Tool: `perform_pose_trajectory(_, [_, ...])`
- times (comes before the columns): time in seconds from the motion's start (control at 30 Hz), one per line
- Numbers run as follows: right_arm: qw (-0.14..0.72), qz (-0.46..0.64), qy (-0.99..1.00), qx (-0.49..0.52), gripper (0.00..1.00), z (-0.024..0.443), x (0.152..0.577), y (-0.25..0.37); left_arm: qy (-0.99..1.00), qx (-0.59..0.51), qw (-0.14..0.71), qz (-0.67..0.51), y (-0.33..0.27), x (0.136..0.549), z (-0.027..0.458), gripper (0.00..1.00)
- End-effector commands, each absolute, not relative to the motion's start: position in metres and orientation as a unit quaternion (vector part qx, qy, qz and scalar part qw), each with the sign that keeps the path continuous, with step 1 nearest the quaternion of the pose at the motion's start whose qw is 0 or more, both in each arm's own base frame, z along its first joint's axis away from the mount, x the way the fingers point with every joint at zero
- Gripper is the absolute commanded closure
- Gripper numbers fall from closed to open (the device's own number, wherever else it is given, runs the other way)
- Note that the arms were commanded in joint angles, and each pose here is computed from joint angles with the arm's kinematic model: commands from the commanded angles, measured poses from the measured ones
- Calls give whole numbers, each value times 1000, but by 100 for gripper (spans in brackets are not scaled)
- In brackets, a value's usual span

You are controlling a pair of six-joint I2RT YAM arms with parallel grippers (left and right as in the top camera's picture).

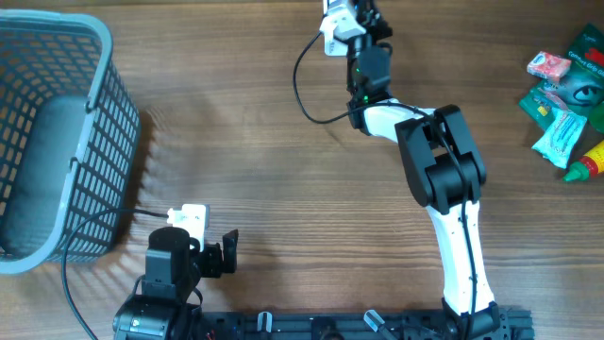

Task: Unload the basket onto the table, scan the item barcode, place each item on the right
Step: 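Lower the red stick onto the far-right pile and open the right gripper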

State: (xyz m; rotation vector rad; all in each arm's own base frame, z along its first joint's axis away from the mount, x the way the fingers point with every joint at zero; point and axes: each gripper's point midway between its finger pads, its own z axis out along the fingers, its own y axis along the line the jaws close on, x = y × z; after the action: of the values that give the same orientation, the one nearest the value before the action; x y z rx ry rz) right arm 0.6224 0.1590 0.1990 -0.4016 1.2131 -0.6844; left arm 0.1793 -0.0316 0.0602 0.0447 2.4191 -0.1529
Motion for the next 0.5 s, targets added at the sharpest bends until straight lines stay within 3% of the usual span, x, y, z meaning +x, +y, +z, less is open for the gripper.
perform_pose_trajectory(0.0, [724, -345, 589, -102, 96, 215, 622, 119, 934, 17, 352, -56, -31, 180, 60, 0])
perform_pose_trajectory(0.17, [602, -393, 695, -32, 96, 183, 624, 36, 934, 17, 352, -56, -31, 180, 60, 0])
perform_pose_trajectory(0.33, [476, -477, 733, 88, 96, 149, 593, -84, 934, 17, 352, -56, -31, 180, 60, 0])
perform_pose_trajectory(0.47, [374, -467, 788, 143, 96, 90, 559, -157, 934, 17, 352, -56, -31, 180, 60, 0])
